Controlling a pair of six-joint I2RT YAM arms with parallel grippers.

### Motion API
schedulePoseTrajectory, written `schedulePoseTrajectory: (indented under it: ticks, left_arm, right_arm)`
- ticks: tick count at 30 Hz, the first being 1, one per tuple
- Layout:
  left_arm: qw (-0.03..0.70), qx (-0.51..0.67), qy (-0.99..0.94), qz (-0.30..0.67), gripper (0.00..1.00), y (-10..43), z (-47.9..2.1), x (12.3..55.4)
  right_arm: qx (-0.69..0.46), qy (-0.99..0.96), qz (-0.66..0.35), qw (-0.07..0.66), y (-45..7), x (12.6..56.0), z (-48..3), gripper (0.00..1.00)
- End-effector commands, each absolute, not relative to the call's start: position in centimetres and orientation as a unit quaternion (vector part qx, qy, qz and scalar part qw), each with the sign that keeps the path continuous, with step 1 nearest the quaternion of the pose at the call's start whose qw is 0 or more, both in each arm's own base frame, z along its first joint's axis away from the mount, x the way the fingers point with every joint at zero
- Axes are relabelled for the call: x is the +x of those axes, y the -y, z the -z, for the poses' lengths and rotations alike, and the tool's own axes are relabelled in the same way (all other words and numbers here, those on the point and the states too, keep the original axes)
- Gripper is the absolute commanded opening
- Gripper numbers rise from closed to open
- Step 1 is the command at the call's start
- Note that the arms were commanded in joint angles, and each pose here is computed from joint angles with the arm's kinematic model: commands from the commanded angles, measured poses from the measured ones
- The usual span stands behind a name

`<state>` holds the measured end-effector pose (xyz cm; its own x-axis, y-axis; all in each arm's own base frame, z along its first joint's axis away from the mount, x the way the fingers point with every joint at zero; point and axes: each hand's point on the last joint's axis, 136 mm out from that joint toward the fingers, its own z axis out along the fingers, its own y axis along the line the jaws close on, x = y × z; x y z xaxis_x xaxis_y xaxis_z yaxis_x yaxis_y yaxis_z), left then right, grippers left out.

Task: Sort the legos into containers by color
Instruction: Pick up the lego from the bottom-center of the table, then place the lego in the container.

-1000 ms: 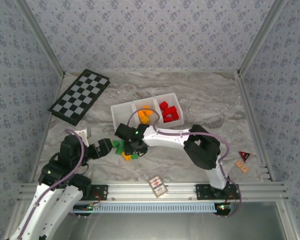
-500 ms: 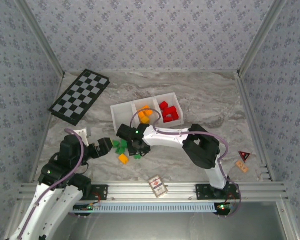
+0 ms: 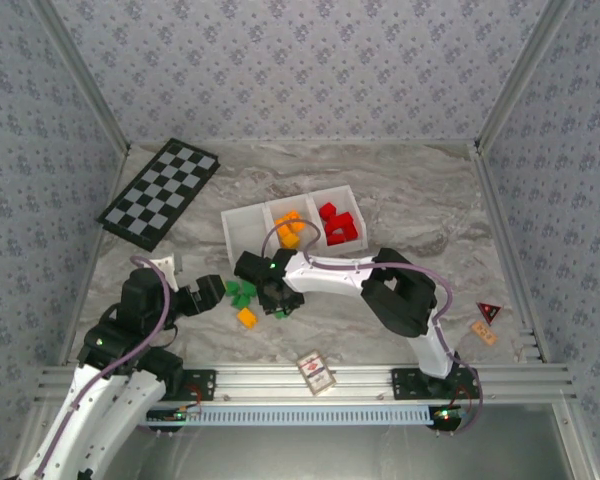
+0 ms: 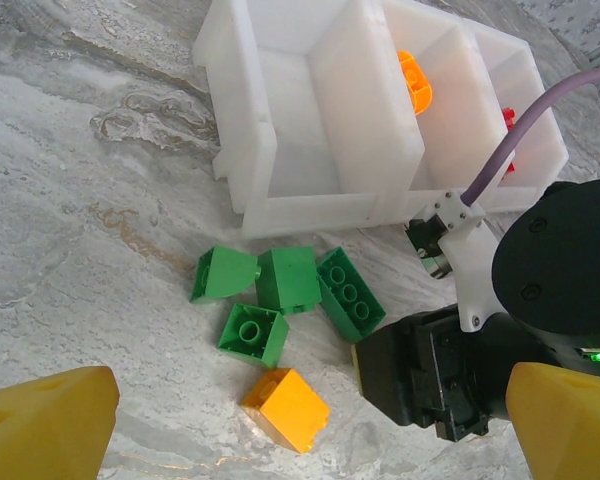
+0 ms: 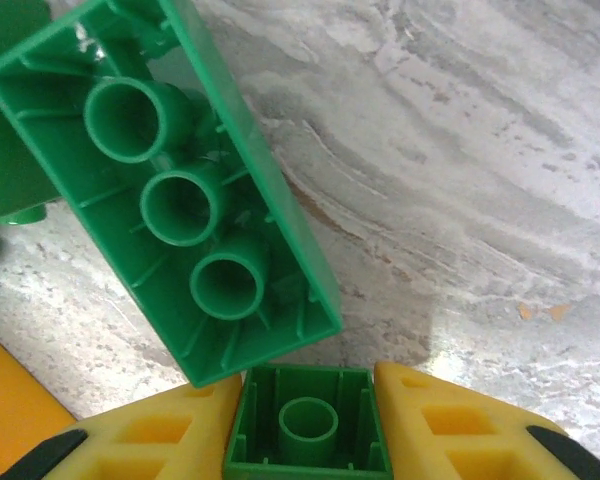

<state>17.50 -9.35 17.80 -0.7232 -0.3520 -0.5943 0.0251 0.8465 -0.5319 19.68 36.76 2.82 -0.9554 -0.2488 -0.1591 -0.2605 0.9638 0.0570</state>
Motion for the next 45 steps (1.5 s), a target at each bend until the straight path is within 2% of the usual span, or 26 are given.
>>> schedulePoseTrajectory:
  ticks: [1,7,15,23,32,36,41,45]
  left_arm:
    - [0.388,-0.082,-0.879,0.265,1.0,9.3,-20.0,17.9]
    - [0.393,-0.079,-0.878,0.261,1.0,9.2,-20.3,17.9]
    - [0.396,-0.062,-0.882,0.248,1.0,9.0,-21.3,17.6]
    - [0.404,-0.038,-0.886,0.225,1.0,7.8,-22.4,16.0]
    - [0.38,-0.028,-0.896,0.226,1.0,8.4,-21.7,15.8]
    - [0.382,-0.018,-0.892,0.24,1.0,8.9,-21.9,15.8]
    - [0.392,-0.015,-0.884,0.252,1.0,9.1,-22.2,15.7]
    - [0.393,-0.016,-0.884,0.253,1.0,9.1,-22.2,15.8]
  right_arm:
    - [-0.143,-0.985,-0.025,0.094,-36.0,20.3,-5.1,0.34]
    - [-0.164,-0.974,-0.059,0.147,-36.7,22.9,-11.0,0.32]
    - [-0.199,-0.954,-0.12,0.19,-39.5,29.4,-16.4,0.31]
    - [-0.21,-0.949,-0.164,0.171,-42.3,34.5,-15.8,0.29]
    - [-0.209,-0.95,-0.193,0.129,-43.6,35.7,-12.6,0.3]
    - [-0.214,-0.947,-0.206,0.126,-44.2,35.6,-12.3,0.35]
    - [-0.223,-0.939,-0.227,0.131,-45.1,35.5,-13.0,0.59]
    - [-0.227,-0.933,-0.24,0.143,-45.3,35.3,-14.7,0.63]
